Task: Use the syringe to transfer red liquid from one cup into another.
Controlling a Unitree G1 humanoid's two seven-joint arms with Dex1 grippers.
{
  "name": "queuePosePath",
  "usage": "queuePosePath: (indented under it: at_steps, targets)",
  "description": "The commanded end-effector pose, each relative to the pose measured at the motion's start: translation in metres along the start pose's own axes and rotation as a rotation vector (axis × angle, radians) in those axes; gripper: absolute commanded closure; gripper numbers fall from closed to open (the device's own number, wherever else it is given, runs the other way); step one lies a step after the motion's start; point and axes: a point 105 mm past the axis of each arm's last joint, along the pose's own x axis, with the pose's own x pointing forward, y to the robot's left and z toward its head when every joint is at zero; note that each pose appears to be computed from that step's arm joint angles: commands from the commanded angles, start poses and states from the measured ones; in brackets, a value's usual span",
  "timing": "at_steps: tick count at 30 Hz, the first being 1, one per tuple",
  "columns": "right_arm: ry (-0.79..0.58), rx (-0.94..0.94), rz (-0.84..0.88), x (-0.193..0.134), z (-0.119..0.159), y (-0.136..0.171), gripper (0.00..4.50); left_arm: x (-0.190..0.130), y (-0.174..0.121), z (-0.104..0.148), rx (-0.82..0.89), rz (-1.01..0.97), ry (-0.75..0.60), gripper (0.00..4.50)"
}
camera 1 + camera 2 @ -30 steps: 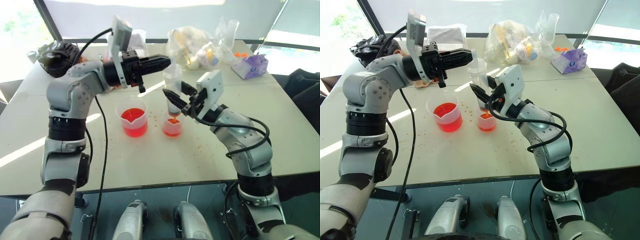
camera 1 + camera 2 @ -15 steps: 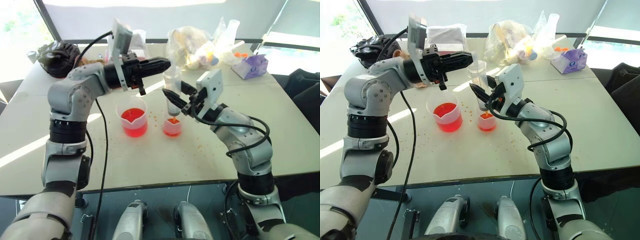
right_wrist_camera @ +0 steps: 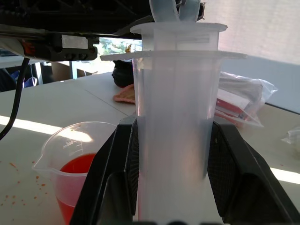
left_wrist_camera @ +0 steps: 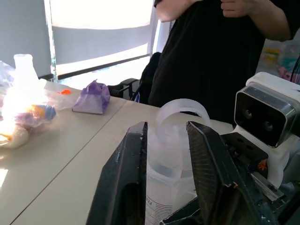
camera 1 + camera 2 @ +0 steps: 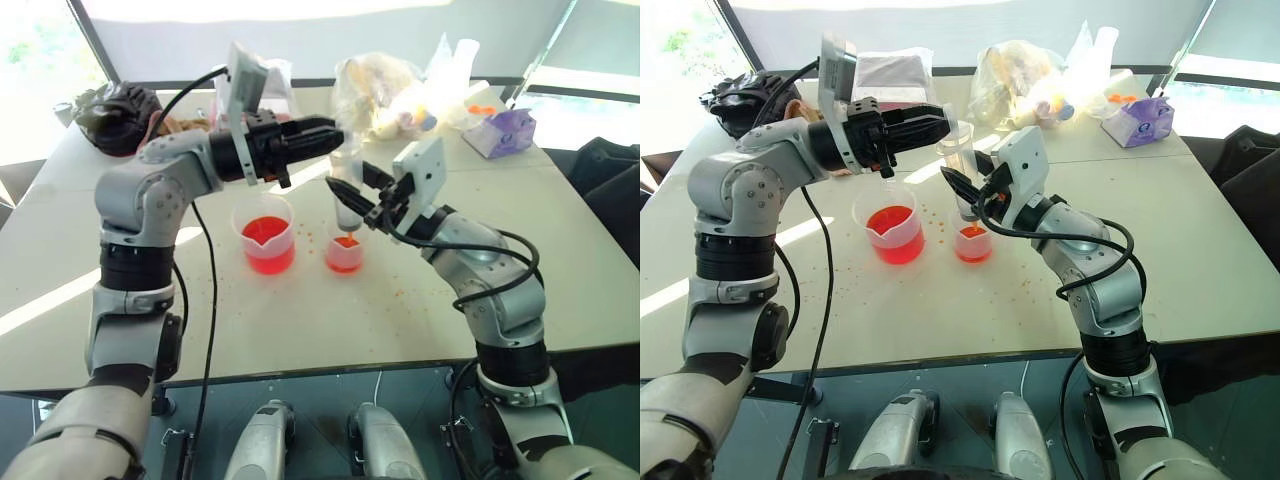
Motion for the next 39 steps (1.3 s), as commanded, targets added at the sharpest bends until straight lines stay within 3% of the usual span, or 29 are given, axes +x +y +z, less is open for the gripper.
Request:
queuePosePath:
  at_steps: [1, 8, 13, 20, 26, 31, 35, 39]
  targets:
    - [-0.120, -0.062, 0.016, 0.001, 0.035, 0.002, 3.08, 0.004, -0.011, 0.002, 0.021, -0.045, 0.001, 2.57]
    - [-0.120, -0.063, 0.019, 0.001, 0.036, 0.002, 3.08, -0.020, 0.000, 0.025, 0.080, 0.049, -0.041, 2.57]
    - [-0.127, -0.069, 0.017, 0.003, 0.040, 0.000, 3.08, -0.066, 0.011, 0.041, 0.125, 0.188, -0.033, 2.57]
    - [-0.124, -0.032, -0.020, 0.011, 0.060, -0.020, 3.08, -0.091, -0.010, 0.024, 0.103, 0.202, 0.034, 2.57]
    - [0.034, 0.096, -0.213, 0.014, 0.076, -0.077, 3.08, -0.094, -0.028, -0.006, 0.049, 0.198, 0.063, 2.57]
    - [0.230, 0.117, -0.297, 0.005, 0.073, -0.105, 3.08, -0.093, -0.040, -0.024, 0.026, 0.209, 0.065, 2.57]
    - [0.453, 0.141, -0.314, -0.010, 0.045, -0.114, 3.08, -0.095, -0.045, -0.032, 0.015, 0.221, 0.079, 2.57]
    - [0.760, 0.157, -0.306, -0.031, 0.002, -0.110, 3.08, -0.098, -0.049, -0.037, 0.014, 0.226, 0.104, 2.57]
